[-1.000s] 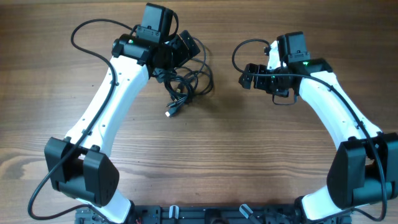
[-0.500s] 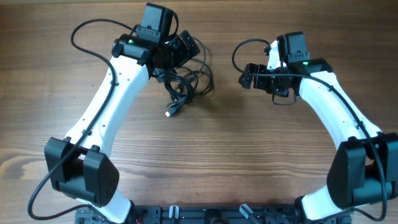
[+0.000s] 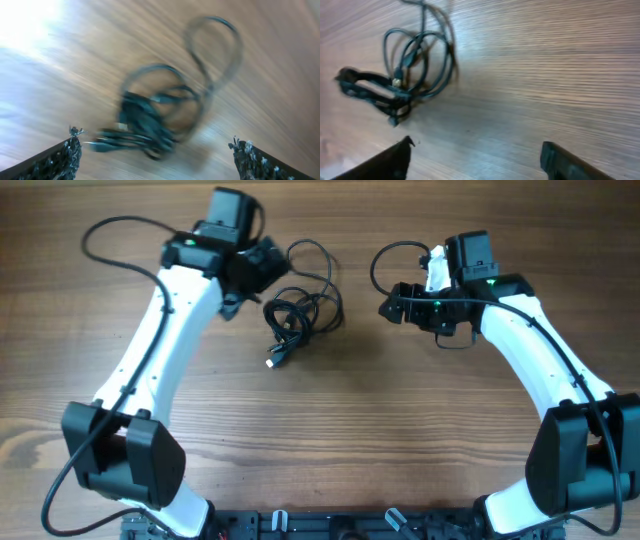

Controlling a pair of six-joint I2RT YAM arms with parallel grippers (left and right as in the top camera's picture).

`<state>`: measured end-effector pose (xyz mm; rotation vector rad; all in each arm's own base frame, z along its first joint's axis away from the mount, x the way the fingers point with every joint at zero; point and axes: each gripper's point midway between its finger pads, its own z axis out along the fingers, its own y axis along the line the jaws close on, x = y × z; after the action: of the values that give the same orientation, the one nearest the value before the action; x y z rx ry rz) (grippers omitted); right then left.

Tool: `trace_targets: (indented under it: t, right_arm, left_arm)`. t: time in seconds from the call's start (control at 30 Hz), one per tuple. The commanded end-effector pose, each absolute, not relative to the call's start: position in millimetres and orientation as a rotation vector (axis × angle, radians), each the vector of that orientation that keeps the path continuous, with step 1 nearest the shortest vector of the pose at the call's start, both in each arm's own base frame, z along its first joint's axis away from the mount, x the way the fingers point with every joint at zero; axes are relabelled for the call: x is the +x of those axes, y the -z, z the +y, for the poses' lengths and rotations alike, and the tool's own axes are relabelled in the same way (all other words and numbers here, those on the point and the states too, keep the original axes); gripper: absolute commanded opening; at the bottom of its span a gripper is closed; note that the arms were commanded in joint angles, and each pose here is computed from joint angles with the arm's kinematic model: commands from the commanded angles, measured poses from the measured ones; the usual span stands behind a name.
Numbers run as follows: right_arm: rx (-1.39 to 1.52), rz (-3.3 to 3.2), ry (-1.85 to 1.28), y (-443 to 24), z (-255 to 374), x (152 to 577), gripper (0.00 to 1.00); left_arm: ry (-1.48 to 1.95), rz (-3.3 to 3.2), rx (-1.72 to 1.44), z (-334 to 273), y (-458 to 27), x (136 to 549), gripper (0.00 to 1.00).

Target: Untangle cables

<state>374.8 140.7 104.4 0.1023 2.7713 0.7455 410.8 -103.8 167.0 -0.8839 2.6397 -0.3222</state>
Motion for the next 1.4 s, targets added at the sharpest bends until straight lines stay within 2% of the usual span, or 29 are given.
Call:
trace_targets:
  t: [0.0,0.07,0.13,0.3,0.33,0.43,0.67,0.77,0.97,1.0,1.03,1.07,1.13,1.17,1.2,1.23,1.37]
  right_arm:
    - [0.029,2.739,-0.888,-122,171,368,0.57]
    - [0.008,2.736,-0.908,-123,187,365,0.46]
    - [-0.006,2.726,-0.932,-126,203,363,0.46]
    - [-0.124,2.633,-0.922,-133,247,367,0.62]
    - [-0.147,2.610,-0.888,-134,253,370,0.69]
    - [-0.161,2.552,-0.716,-130,260,380,0.82]
    - [-0.264,2.464,-0.636,-125,282,390,0.84]
    - [-0.284,2.457,-0.645,-113,294,394,0.88]
    - [-0.325,2.486,-0.655,-78,312,393,0.91]
    - [-0.332,2.492,-0.662,-73,314,392,0.88]
    - [-0.338,2.498,-0.673,-70,316,391,0.77]
    - [-0.342,2.502,-0.677,-68,317,391,0.68]
    - [-0.419,2.487,-0.684,-69,320,388,0.38]
    - [-0.473,2.474,-0.696,-70,322,385,0.19]
    - [-0.506,2.470,-0.713,-70,324,382,0.08]
    - [-0.512,2.475,-0.725,-70,325,381,0.04]
    - [-0.549,2.537,-0.857,-68,333,359,0.04]
  left_arm:
    - [0.125,2.595,-0.987,-52,-160,409,1.00]
    - [0.095,2.595,-1.024,-40,-153,407,1.00]
    - [0.076,2.603,-1.056,-31,-145,403,1.00]
    - [0.058,2.605,-1.092,-21,-125,399,1.00]
    - [0.052,2.612,-1.094,-21,-120,397,1.00]
    - [-0.063,2.617,-1.111,-7,-107,385,1.00]
    - [-0.065,2.565,-1.174,14,-99,390,1.00]
    - [-0.027,2.573,-1.192,14,-98,390,1.00]
    - [-0.016,2.569,-1.191,13,-98,392,1.00]
    - [-0.015,2.568,-1.191,13,-99,392,1.00]
    - [-0.013,2.566,-1.190,13,-99,392,0.97]
    - [-0.012,2.566,-1.190,13,-99,393,0.90]
    - [-0.013,2.566,-1.190,13,-99,392,0.82]
    - [-0.013,2.566,-1.190,13,-99,392,0.80]
    - [-0.012,2.566,-1.190,13,-99,392,0.78]
    - [-0.012,2.567,-1.190,13,-99,392,0.77]
    - [0.144,2.652,-1.013,-8,-100,401,0.76]
